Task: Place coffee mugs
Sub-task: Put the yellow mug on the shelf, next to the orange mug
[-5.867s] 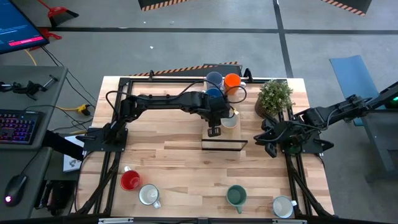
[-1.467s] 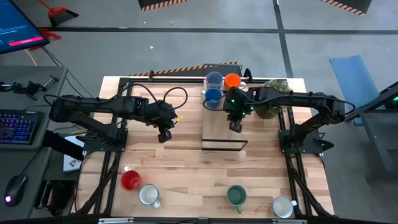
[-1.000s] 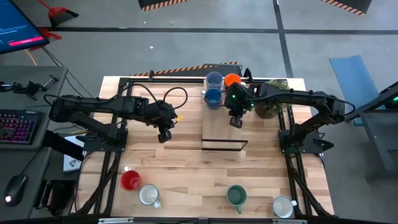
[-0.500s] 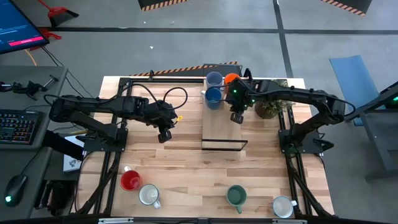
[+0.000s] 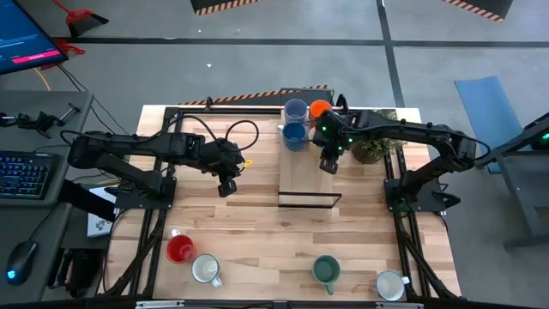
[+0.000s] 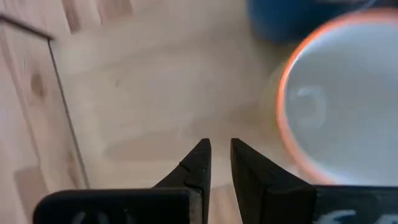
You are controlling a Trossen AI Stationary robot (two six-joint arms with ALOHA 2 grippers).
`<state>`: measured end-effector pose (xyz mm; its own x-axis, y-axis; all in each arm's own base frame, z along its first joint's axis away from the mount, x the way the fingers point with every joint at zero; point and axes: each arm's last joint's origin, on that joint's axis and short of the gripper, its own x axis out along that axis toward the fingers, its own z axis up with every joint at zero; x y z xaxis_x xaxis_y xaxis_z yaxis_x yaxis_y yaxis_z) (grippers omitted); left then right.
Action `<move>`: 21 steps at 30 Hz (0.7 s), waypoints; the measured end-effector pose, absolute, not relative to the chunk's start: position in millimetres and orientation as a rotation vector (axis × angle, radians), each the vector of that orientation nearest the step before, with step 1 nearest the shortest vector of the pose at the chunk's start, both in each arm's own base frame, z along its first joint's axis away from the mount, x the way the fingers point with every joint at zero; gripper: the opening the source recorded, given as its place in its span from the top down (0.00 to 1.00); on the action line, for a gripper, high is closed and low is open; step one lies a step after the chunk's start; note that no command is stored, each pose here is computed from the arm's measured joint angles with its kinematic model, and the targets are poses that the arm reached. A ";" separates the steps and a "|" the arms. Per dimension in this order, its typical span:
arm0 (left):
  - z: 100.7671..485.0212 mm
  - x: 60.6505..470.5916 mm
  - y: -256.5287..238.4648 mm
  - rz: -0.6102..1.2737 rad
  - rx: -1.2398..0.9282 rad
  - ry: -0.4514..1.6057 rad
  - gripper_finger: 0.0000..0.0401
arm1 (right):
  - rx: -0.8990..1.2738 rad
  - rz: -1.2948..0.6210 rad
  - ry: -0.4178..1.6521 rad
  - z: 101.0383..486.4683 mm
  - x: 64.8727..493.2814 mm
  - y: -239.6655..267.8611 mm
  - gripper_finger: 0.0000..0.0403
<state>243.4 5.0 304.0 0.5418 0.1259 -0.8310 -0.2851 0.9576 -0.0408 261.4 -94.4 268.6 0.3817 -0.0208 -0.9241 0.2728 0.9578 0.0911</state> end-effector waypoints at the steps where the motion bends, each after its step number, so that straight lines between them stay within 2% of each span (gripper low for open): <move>1: 304.0 243.4 5.0 0.246 -0.179 0.969 0.82 | 0.251 -0.192 1.193 267.7 259.8 -92.1 0.90; 11: 304.0 243.4 4.9 0.246 -0.180 0.969 0.82 | 0.300 -0.280 1.406 262.8 244.3 -76.3 0.90; 21: 304.0 243.4 5.0 0.247 -0.181 0.968 0.82 | 0.216 -0.224 1.271 265.9 258.7 -75.0 0.90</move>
